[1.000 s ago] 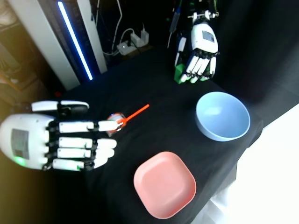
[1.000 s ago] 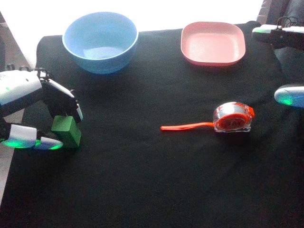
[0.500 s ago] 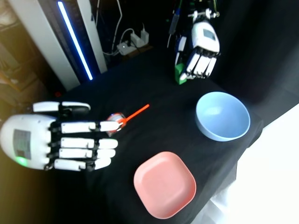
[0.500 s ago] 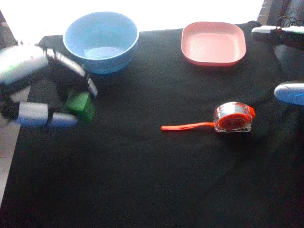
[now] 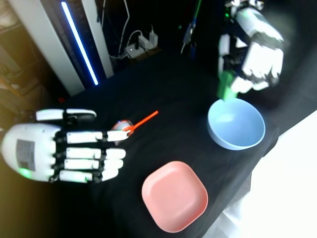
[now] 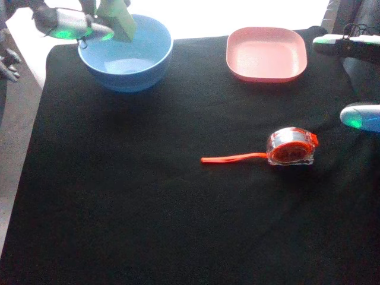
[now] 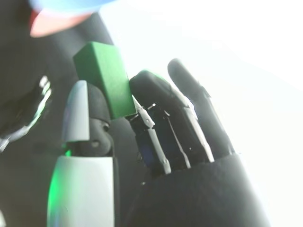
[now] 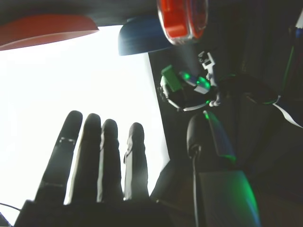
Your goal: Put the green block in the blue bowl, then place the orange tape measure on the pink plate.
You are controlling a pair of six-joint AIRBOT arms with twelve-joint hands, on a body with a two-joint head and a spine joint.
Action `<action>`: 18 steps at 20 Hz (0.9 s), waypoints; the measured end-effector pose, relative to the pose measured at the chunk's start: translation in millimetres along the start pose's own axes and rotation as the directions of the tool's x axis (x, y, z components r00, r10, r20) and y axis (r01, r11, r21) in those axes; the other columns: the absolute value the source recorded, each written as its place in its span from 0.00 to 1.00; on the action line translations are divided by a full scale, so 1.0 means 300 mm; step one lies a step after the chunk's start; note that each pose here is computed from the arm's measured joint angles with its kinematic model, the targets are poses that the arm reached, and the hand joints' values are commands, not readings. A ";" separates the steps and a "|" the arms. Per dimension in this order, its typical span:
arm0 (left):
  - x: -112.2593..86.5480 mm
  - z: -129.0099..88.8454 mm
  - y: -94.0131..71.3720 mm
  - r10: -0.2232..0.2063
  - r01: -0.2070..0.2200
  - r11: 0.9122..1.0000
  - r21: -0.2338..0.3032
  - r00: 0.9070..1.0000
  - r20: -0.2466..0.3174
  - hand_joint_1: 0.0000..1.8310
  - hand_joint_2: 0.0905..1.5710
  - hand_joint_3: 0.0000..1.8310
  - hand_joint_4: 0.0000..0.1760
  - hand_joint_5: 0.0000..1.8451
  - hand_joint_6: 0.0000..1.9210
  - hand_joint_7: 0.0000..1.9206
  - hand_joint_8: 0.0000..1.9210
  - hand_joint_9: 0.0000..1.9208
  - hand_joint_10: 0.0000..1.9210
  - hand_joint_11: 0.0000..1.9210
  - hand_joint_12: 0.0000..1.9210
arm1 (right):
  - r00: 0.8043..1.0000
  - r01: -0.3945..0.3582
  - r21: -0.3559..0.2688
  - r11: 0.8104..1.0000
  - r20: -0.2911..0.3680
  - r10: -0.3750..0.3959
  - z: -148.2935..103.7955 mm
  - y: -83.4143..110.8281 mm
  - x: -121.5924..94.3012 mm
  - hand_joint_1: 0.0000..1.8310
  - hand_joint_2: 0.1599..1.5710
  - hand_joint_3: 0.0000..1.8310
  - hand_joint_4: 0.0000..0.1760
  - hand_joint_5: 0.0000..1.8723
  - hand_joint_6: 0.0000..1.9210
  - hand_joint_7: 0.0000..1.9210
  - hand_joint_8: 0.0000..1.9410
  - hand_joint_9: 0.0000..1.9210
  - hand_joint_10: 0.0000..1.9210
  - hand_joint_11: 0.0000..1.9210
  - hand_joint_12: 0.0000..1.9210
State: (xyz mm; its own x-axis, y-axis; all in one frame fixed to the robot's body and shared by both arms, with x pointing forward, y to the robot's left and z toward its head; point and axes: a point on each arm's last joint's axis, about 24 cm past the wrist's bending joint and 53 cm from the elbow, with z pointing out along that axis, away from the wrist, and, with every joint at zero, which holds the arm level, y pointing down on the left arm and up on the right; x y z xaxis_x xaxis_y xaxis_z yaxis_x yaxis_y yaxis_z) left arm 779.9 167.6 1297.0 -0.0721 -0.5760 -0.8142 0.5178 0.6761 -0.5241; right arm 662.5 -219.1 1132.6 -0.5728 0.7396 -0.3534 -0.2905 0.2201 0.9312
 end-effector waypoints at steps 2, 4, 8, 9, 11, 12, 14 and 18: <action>0.059 0.047 0.042 -0.003 0.000 0.999 -0.054 0.999 -0.050 0.69 0.65 0.00 0.00 0.63 0.29 0.57 0.48 0.55 0.36 0.43 0.61 | 1.000 0.002 -0.003 1.000 -0.004 -0.002 0.001 0.000 0.003 0.48 0.65 0.00 0.56 0.19 0.00 0.14 0.00 0.13 0.00 0.00 0.32; 0.141 0.091 0.083 -0.009 -0.005 0.993 -0.118 0.993 -0.120 0.69 0.68 0.00 0.00 0.52 0.43 0.57 0.50 0.57 0.19 0.39 0.66 | 1.000 0.000 -0.001 1.000 -0.005 0.000 0.003 -0.006 0.005 0.47 0.65 0.00 0.58 0.19 0.00 0.14 0.00 0.13 0.00 0.00 0.36; 0.207 0.119 0.094 0.004 -0.030 0.989 -0.146 0.984 -0.177 0.53 0.60 0.00 0.00 0.40 0.01 0.43 0.13 0.40 0.19 0.18 0.75 | 1.000 -0.002 -0.001 1.000 -0.005 0.002 0.003 -0.006 0.004 0.47 0.65 0.00 0.32 0.19 0.00 0.14 0.00 0.15 0.00 0.01 0.40; 0.217 0.118 0.096 0.009 -0.038 0.988 -0.149 0.982 -0.189 0.51 0.59 0.00 0.00 0.38 0.00 0.44 0.05 0.36 0.23 0.15 0.77 | 1.000 -0.003 -0.003 1.000 -0.004 0.003 0.003 -0.005 0.003 0.47 0.65 0.00 0.32 0.19 0.00 0.14 0.00 0.15 0.00 0.00 0.40; 0.226 0.116 0.098 0.030 -0.061 0.987 -0.147 0.979 -0.203 0.43 0.60 0.00 0.15 0.33 0.00 0.41 0.00 0.29 0.32 0.12 0.81 | 1.000 -0.012 -0.003 1.000 -0.004 0.012 0.003 -0.005 0.003 0.46 0.65 0.00 0.24 0.19 0.00 0.15 0.00 0.16 0.00 0.03 0.38; 0.230 0.115 0.087 0.035 -0.064 0.988 -0.138 0.978 -0.206 0.39 0.61 0.00 0.39 0.28 0.00 0.35 0.00 0.28 0.25 0.10 0.77 | 1.000 -0.015 -0.004 1.000 -0.004 0.015 0.003 -0.005 0.002 0.43 0.65 0.00 0.16 0.19 0.00 0.15 0.00 0.17 0.00 0.06 0.34; 0.228 0.099 0.044 0.039 -0.061 0.993 -0.102 0.978 -0.203 0.38 0.62 0.00 0.57 0.25 0.00 0.28 0.00 0.29 0.09 0.06 0.69 | 1.000 -0.019 -0.004 1.000 -0.004 0.019 0.003 -0.005 0.002 0.41 0.64 0.00 0.22 0.19 0.00 0.15 0.00 0.16 0.00 0.09 0.27; 0.154 -0.007 -0.090 0.051 -0.045 0.997 0.057 0.992 -0.114 0.38 0.59 0.00 0.54 0.26 0.00 0.27 0.00 0.27 0.02 0.06 0.68 | 0.998 -0.048 -0.012 0.999 -0.034 0.048 0.003 0.003 0.026 0.46 0.63 0.00 0.26 0.20 0.00 0.17 0.00 0.17 0.00 0.04 0.29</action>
State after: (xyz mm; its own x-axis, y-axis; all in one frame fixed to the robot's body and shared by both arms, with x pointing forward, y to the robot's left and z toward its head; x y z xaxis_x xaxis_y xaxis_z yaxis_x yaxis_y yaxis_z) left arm 760.8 123.7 1272.9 -0.1421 -0.4844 -0.8632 0.5679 0.6744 -0.4719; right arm 658.5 -212.5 1130.6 -0.6119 0.7270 -0.3115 -0.2719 0.1765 0.9460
